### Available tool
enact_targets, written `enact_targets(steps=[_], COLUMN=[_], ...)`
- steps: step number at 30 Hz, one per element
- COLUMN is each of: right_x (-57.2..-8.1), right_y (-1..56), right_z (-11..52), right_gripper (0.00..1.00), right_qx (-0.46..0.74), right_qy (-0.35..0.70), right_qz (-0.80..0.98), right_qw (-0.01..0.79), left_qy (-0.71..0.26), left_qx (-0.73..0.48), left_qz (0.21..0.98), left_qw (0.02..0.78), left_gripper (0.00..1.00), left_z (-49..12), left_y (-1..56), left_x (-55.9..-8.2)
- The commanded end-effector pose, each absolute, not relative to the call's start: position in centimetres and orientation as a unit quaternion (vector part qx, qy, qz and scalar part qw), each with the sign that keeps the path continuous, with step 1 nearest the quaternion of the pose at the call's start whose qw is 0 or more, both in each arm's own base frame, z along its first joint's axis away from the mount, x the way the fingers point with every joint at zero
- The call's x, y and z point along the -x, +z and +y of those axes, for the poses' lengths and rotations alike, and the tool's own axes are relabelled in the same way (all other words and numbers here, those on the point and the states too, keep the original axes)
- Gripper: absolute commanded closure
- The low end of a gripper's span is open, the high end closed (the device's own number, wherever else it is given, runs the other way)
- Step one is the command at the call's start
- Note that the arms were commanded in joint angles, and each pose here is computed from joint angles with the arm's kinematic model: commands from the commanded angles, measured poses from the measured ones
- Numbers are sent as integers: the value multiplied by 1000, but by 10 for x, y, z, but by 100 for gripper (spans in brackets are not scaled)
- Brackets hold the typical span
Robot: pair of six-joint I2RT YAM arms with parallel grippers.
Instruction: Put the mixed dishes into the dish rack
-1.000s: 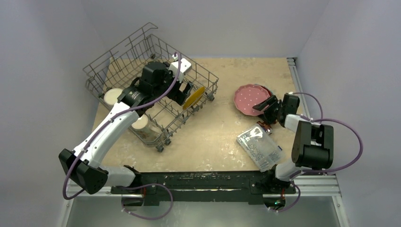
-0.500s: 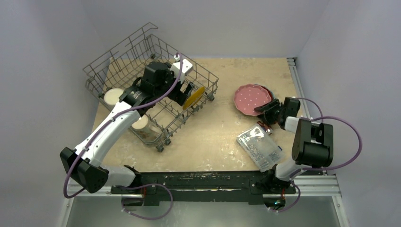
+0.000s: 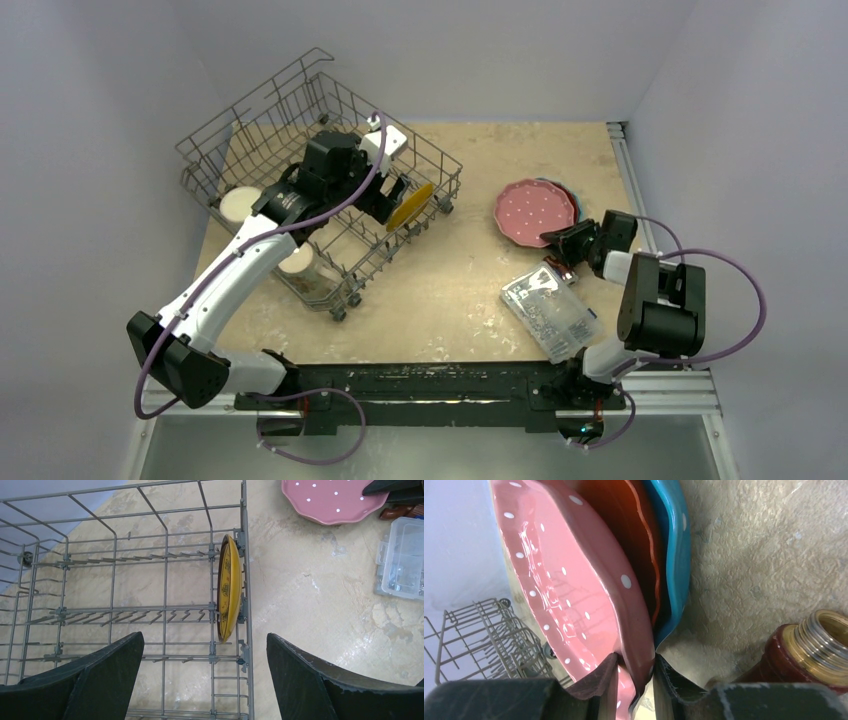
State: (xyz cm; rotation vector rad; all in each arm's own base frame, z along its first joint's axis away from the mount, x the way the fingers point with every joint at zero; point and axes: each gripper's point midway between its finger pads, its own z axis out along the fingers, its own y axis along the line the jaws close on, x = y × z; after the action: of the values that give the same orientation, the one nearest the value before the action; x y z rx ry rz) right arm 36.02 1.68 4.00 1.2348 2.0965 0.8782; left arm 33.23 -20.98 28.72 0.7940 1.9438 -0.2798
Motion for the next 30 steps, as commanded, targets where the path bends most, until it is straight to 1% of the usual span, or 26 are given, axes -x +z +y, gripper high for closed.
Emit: enact_targets(steps=[1,4,8,10,13,24,30], right_x=[-364,-365,-365,-365,-368,-366,-365], right_y=[62,73,90,101,119,161,186], right_z=[15,18,21,21,21,26,27], right_gripper=[86,93,96,100,100,100,100], right_qx=[-453,-448,-450,-451,-446,-434,-405], right_qy=[340,356,370,379,388,439,442], right_qz=[768,764,755,749,743,705,704], right_qw=[299,298,303,305,314,349,379], left_qy=[-118,-116,-118,-113,-113,-114,-114], left_qx=[-325,-324,-326,-325,-325,-324,-323], left_qz=[788,788,787,786,786,781,780], left_qw=[510,510,510,513,513,522,524], left_gripper=[9,9,9,9,9,9,9], left_z=[-213,-213,-214,-212,-212,-210,-209], left_y=[304,303,305,305,306,313,314], left_x=[-334,-335,-333,-334,-333,-331,-330])
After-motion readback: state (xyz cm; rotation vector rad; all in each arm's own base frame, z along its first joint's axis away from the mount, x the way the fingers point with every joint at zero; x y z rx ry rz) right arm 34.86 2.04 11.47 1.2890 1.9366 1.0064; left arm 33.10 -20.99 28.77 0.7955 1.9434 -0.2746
